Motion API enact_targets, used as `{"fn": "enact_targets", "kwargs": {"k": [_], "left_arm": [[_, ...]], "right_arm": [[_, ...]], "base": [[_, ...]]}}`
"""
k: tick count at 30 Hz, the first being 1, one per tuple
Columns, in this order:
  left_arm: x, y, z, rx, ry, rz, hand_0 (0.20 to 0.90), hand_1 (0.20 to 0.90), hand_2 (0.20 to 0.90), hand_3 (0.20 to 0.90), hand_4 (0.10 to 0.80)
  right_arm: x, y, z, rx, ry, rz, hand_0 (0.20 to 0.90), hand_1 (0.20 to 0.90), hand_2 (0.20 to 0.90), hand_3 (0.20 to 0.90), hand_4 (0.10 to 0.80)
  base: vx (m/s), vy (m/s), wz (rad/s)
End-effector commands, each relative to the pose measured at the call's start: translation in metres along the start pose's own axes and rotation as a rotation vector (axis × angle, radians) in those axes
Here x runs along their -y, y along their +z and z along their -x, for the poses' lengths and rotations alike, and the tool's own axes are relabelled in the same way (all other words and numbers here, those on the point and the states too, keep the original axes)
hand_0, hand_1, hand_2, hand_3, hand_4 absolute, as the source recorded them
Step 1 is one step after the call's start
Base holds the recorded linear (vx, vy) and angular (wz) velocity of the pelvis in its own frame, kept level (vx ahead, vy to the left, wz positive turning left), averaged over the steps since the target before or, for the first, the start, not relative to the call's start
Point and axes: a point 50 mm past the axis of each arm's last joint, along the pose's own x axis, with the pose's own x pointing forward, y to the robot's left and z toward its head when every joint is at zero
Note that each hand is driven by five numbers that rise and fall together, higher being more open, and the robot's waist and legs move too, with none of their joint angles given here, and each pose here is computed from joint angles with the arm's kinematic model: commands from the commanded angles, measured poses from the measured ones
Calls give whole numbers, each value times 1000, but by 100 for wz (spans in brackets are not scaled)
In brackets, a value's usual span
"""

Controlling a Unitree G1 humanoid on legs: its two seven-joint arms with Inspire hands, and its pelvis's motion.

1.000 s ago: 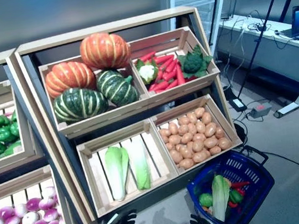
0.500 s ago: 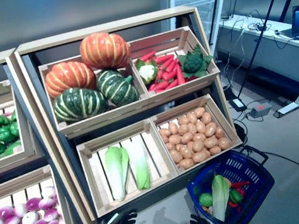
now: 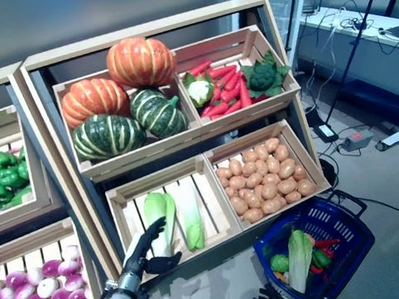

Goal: Put vegetables into the basket

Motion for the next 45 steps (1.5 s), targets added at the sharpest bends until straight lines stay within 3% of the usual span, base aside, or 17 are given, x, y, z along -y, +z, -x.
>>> {"fn": "enact_targets", "kwargs": {"k": [1, 10, 17, 27, 32, 38, 45], "left_arm": [[-29, 47, -33, 233, 166, -4, 900, 900, 900, 900, 800], [-58, 52, -48, 149, 507, 19, 900, 900, 900, 900, 800], [-69, 119, -94, 283, 697, 97, 900, 900, 900, 900, 800], [-91, 152, -117, 276, 744, 364, 900, 900, 900, 900, 800], [-98, 158, -119, 274, 780, 360, 900, 900, 900, 900, 800], [-126, 162, -121, 224, 877, 373, 900, 900, 900, 900, 800], [-149, 192, -128, 295, 841, 357, 900, 900, 900, 900, 800]], "right_arm": [[-14, 14, -3, 51, 38, -51, 900, 900, 900, 900, 800], [-9, 31, -3, 124, 14, -87, 900, 900, 900, 900, 800], [-35, 124, 1, 355, 69, -52, 900, 900, 900, 900, 800], [-35, 170, 10, 483, 5, -97, 900, 900, 900, 900, 800], [-31, 174, 11, 494, -8, -76, 900, 900, 900, 900, 800], [-20, 182, 13, 509, -39, -71, 900, 900, 900, 900, 800], [-11, 200, 19, 559, -64, -70, 900, 900, 900, 900, 800]], "base": [[59, 19, 3], [42, 7, 0], [-322, 37, -8], [-144, 33, 1], [-29, 42, -4], [-58, 35, -5], [-61, 25, 0]]}}
